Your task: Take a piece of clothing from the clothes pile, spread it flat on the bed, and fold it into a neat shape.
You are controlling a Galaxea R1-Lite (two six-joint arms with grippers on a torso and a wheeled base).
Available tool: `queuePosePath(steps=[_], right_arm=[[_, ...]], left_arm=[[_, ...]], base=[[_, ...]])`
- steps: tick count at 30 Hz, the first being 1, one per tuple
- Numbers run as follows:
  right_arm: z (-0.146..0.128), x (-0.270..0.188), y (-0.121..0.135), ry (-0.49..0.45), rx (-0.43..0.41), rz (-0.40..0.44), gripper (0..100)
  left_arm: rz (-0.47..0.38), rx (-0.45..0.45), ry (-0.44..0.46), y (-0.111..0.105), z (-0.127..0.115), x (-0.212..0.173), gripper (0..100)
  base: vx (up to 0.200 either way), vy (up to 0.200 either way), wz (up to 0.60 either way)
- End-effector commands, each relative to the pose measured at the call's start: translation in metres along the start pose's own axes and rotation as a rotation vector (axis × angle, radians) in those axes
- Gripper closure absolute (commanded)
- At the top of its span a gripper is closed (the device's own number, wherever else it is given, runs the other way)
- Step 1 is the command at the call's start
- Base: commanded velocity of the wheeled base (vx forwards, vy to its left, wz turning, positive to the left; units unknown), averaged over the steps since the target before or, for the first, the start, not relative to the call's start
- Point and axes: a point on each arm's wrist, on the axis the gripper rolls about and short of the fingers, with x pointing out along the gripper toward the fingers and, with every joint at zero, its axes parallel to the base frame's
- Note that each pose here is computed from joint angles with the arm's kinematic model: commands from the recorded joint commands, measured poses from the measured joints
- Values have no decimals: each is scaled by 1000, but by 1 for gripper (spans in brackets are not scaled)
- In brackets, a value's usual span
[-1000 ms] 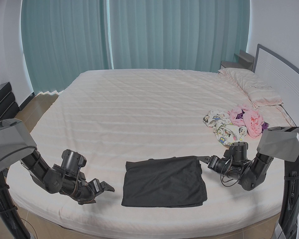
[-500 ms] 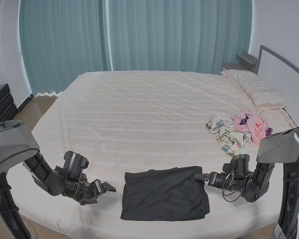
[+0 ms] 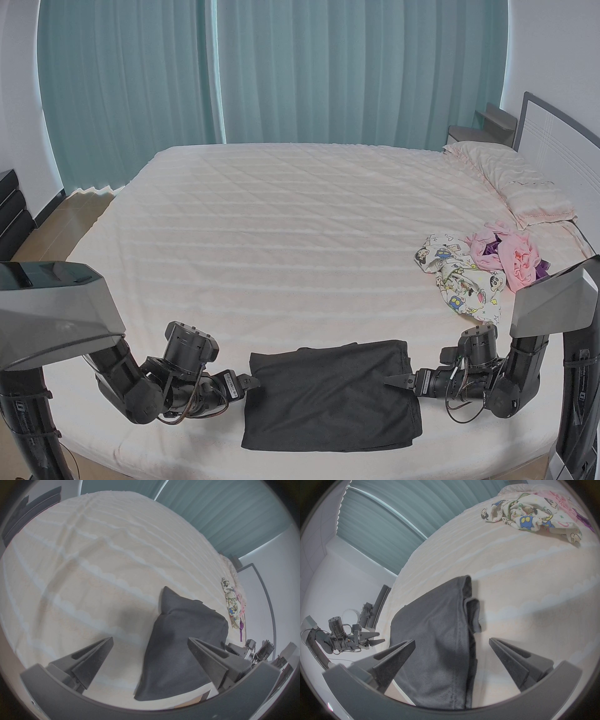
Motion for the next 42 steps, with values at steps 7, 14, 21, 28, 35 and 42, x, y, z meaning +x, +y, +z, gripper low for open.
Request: queuePosePath(steps=[7, 14, 21, 28, 35, 42], right_arm=[[-20, 17, 7, 14, -52, 33, 0], [-25, 22, 11, 6, -67, 39, 0], [-31, 23, 9, -6, -79, 46, 0], [-34, 24, 11, -12, -89, 61, 0], [-34, 26, 15, -28, -105, 81, 0], [-35, 27, 18, -27, -111, 91, 0]], left_arm=[[62, 69, -36, 2, -30, 31, 0], [-19, 79, -90, -7, -34, 39, 0], [-79, 107, -143, -16, -24, 50, 0], [-99, 127, -134, -21, -28, 54, 0], [-110, 139, -127, -25, -32, 53, 0], [-161, 148, -161, -32, -33, 50, 0]], base=[[0, 0, 0], [0, 0, 0], [0, 0, 0], [0, 0, 0], [0, 0, 0], [0, 0, 0]])
